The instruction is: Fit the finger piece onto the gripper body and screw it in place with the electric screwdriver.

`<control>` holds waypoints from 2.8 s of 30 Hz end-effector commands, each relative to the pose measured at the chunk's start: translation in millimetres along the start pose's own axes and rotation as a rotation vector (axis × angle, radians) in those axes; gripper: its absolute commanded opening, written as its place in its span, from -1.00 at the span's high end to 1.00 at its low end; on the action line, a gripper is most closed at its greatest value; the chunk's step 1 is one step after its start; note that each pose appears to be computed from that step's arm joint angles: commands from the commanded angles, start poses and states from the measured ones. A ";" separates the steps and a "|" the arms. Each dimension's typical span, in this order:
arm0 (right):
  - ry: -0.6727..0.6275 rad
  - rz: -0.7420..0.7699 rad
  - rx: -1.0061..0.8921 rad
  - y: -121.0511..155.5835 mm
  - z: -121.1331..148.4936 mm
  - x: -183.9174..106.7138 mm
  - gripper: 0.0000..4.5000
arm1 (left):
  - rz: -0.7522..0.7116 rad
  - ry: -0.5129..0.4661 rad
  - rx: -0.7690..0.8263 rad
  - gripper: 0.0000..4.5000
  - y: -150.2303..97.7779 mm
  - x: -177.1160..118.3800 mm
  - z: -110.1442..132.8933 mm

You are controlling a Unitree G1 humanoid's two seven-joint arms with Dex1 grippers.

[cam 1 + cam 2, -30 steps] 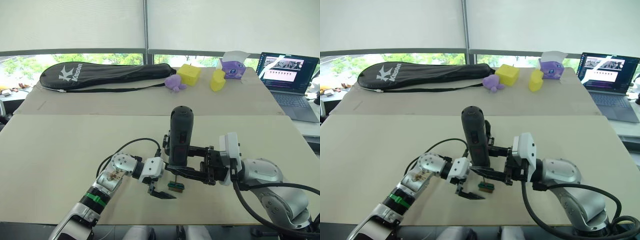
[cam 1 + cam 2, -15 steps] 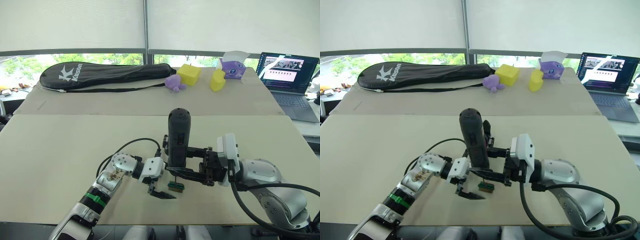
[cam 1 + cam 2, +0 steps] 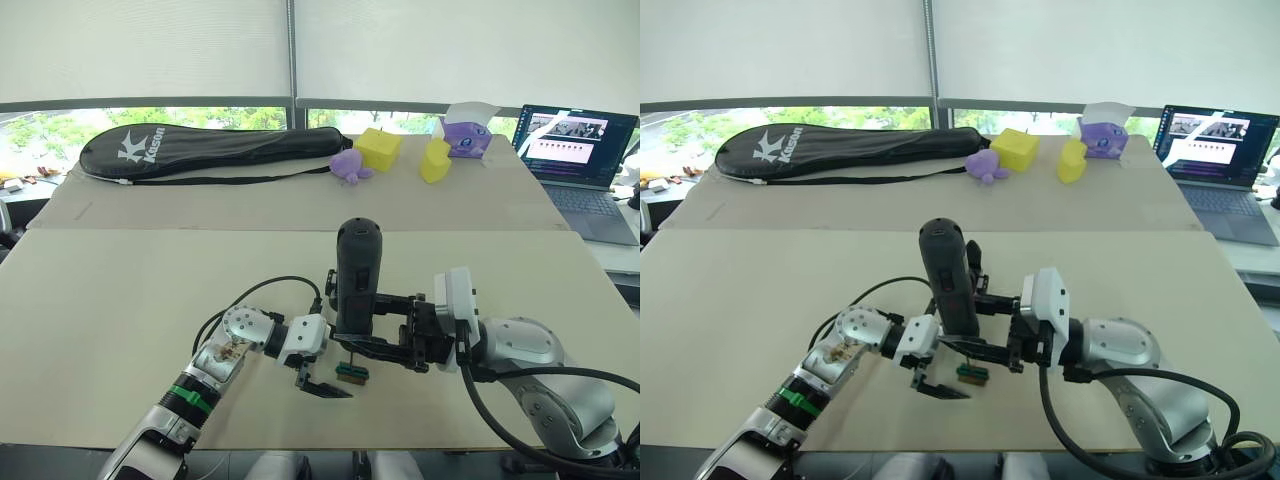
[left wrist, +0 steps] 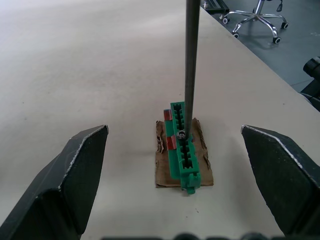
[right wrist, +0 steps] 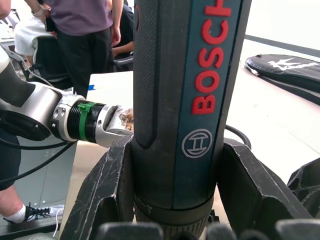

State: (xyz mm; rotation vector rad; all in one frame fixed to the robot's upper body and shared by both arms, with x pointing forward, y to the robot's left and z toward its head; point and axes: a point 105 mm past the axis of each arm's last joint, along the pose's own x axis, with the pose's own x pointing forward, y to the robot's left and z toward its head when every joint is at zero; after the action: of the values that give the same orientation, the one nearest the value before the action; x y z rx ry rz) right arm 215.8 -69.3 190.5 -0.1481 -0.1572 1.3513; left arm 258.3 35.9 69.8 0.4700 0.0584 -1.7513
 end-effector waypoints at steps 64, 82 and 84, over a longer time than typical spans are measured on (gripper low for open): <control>-0.077 0.030 -0.101 -8.1 60.2 -8.4 0.13 | 0.421 0.022 -0.167 -1.00 20.6 -103.7 12.4; -0.055 -0.001 -0.114 -16.2 58.2 -6.1 0.13 | 0.623 -0.022 -0.238 -1.00 79.5 -29.3 -16.3; -0.050 -0.004 -0.114 -15.6 56.7 -6.2 0.13 | 0.601 -0.030 -0.227 -1.00 78.4 -24.9 -16.6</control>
State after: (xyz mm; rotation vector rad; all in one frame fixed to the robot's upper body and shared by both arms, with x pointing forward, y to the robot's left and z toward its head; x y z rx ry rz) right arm 224.3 -77.6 238.4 -0.1740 -0.2154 1.3472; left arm 341.8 48.3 78.7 0.2483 0.1040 -1.1269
